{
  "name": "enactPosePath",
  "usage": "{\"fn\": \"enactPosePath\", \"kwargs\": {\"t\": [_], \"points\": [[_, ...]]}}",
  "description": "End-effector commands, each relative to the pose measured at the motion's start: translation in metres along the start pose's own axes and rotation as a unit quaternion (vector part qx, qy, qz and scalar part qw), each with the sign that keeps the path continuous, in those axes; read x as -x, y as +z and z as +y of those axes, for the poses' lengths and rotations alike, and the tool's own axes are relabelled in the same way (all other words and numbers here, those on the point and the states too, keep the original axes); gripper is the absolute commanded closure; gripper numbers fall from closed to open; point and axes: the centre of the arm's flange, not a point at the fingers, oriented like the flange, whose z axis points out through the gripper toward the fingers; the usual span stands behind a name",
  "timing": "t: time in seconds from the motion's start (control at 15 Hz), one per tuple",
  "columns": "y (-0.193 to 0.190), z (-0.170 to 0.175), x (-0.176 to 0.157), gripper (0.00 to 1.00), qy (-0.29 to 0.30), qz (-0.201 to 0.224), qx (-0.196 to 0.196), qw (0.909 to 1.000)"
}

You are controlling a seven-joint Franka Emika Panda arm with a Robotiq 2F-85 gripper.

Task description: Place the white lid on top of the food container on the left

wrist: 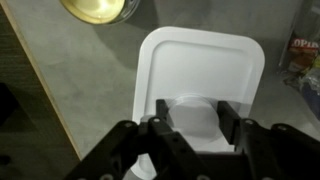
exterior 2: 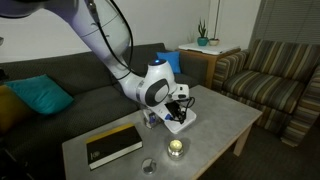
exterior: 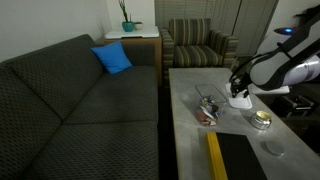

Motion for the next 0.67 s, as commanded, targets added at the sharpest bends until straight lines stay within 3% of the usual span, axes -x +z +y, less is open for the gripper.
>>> {"fn": "enactPosePath", "kwargs": {"t": [0.0,0.47,0.6], "points": [[-0.057,0.006,-0.002,0.71,-0.028,0.018,0.011,0.9994],[-0.143,0.005,-0.012,0.71,-0.065,0.02,0.06,0.9959],[-0.163,-0.001,-0.016,0.71,-0.079,0.036,0.039,0.9955]]}}
